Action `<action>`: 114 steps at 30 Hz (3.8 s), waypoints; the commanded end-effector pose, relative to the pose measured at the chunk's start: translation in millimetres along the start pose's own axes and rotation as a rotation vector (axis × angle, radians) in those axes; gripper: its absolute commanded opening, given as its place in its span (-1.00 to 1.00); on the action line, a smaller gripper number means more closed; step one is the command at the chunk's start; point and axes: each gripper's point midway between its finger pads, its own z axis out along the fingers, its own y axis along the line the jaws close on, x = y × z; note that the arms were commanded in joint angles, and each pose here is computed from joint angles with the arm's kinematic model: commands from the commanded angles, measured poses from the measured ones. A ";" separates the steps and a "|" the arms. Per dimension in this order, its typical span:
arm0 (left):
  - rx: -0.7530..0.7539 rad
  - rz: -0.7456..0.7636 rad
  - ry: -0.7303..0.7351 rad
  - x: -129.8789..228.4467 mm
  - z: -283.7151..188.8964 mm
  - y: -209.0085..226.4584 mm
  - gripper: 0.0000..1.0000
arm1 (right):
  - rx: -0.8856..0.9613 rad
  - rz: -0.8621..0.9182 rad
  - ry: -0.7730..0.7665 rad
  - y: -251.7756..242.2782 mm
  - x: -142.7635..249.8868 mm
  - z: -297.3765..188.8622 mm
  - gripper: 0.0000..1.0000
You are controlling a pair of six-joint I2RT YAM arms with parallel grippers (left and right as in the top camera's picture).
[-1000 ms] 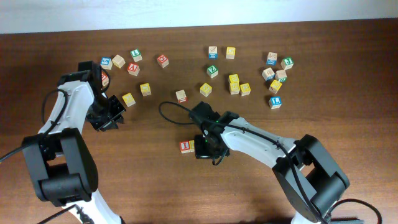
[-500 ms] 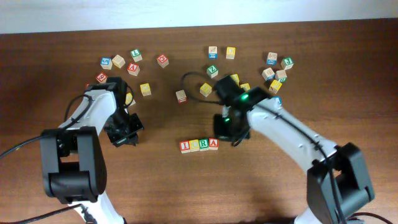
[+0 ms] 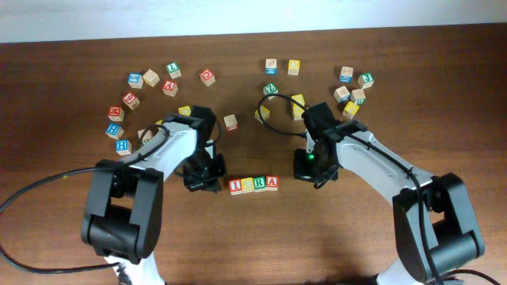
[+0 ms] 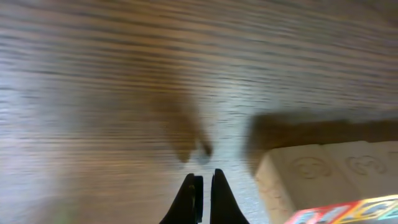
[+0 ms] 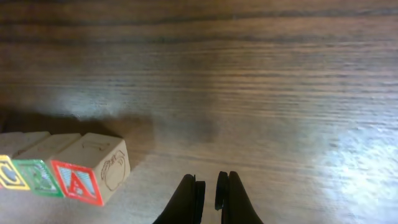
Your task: Spell out ICRA
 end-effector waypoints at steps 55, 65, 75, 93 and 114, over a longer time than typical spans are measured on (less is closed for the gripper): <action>-0.023 -0.027 -0.175 -57.1 -32.4 23.8 0.57 | 0.019 0.011 -0.042 7.0 -22.2 -21.1 0.15; 0.052 0.104 -0.287 -57.3 -21.4 -58.5 -1.00 | 0.031 0.028 -0.043 -5.6 -24.4 -15.3 -0.21; 0.023 0.144 -0.300 -37.9 -10.5 -87.8 -1.00 | 0.042 0.035 -0.019 -10.8 -16.0 -9.5 -0.24; 0.003 0.144 -0.230 -17.2 -3.4 -87.7 -1.00 | 0.045 0.037 -0.011 -12.5 -13.3 -7.7 -0.25; -0.057 0.024 -0.254 -42.4 -26.4 -47.3 -1.00 | 0.045 0.037 -0.011 -12.5 -13.3 -7.7 -0.26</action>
